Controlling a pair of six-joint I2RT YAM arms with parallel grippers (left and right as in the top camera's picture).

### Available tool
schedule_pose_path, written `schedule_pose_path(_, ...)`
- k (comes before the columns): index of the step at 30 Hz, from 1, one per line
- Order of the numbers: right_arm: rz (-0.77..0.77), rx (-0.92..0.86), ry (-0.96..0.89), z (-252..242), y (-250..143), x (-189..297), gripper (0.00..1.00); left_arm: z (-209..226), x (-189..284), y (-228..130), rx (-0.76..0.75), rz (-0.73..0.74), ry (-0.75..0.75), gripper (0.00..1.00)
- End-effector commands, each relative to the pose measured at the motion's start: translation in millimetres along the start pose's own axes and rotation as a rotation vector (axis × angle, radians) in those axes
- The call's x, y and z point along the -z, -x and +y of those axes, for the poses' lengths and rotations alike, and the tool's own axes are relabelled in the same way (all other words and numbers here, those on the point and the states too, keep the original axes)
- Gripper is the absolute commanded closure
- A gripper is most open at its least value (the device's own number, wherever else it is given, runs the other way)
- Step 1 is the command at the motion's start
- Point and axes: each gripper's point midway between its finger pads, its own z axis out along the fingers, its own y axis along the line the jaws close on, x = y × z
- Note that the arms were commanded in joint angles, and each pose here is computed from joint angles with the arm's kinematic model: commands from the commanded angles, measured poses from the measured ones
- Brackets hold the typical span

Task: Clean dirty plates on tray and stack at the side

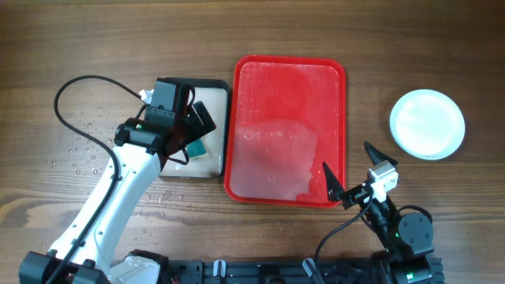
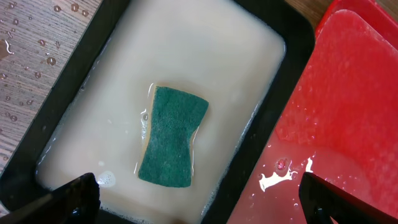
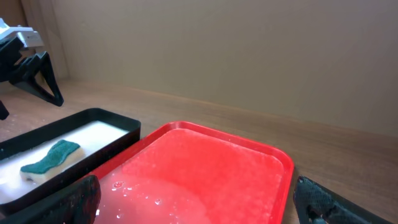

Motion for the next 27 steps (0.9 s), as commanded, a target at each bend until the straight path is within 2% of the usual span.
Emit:
schedule_pose_path(1,-0.017,-0.014,-0.014,-2.6,3.6,0.9,0.0,-2.5,5.1,7.7,0.001,-0.025,-0.008,0.0)
schedule_pose_path(7,-0.017,-0.015,-0.014,-2.6,3.6,0.9,0.0,-2.5,7.2,8.1,0.002,-0.031,-0.012,0.0)
schedule_pose_path(11,-0.017,-0.015,-0.014,-2.6,3.6,0.9,0.0,-9.6,35.8,-0.6,-0.045,-0.087,-0.077,0.0)
schedule_pose_path(13,-0.017,-0.015,-0.014,-2.6,3.6,0.9,0.0,13.9,48.8,-10.2,-0.122,-0.098,-0.011,0.0)
schedule_pose_path(14,-0.017,-0.014,-0.014,-2.6,3.6,0.9,0.0,21.1,57.2,-16.0,-0.125,-0.119,-0.027,0.0)
schedule_pose_path(17,-0.017,-0.014,-0.014,-2.6,3.6,0.9,0.0,31.3,75.8,-6.6,-0.082,-0.261,-0.104,0.0)
schedule_pose_path(19,-0.017,-0.015,-0.014,-2.6,3.6,0.9,0.0,34.8,90.9,10.5,-0.003,-0.454,-0.254,0.0)
schedule_pose_path(21,-0.017,-0.015,-0.014,-2.6,3.6,0.9,0.0,38.3,99.1,15.0,0.03,-0.565,-0.354,0.0)
schedule_pose_path(24,-0.017,-0.015,-0.014,-2.6,3.6,0.9,0.0,57.5,106.8,9.8,0.071,-0.725,-0.44,0.0)
schedule_pose_path(27,-0.017,-0.014,-0.014,-2.6,3.6,0.9,0.0,73.6,106.0,0.9,0.093,-0.813,-0.468,0.0)
